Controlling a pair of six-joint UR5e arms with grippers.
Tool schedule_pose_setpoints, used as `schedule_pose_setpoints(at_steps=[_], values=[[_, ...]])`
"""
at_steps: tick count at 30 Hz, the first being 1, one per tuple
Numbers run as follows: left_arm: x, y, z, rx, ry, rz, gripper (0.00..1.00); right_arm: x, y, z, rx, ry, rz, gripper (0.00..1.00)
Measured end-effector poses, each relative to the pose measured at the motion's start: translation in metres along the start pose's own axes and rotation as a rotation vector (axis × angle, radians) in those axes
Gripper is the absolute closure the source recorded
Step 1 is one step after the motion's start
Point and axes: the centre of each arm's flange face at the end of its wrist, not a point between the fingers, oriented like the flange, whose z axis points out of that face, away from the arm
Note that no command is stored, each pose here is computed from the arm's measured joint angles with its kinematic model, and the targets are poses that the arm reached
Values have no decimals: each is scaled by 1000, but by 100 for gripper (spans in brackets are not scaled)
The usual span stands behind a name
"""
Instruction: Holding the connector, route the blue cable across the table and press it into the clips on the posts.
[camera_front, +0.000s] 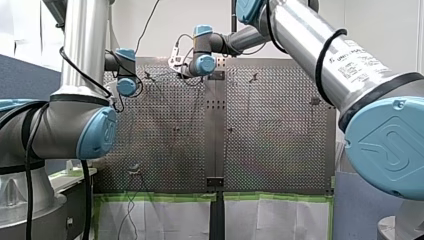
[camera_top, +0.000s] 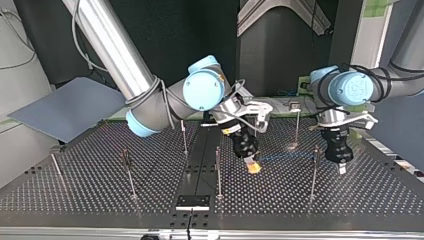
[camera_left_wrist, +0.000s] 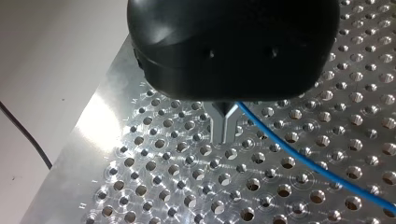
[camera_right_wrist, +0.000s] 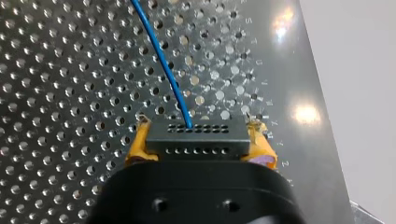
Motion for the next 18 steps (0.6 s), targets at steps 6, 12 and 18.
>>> schedule_pose_setpoints(at_steps=[6,12,18], values=[[0,2,0,-4,0,4,100,-1,2,0,-3,-5,0,100],[-1,4,0,-28,-3,8,67,-2,3,0,-7,-8,-1,100],[-9,6,-5,-53,8,-30,28,-4,4,-1,-24,-12,-6,100]])
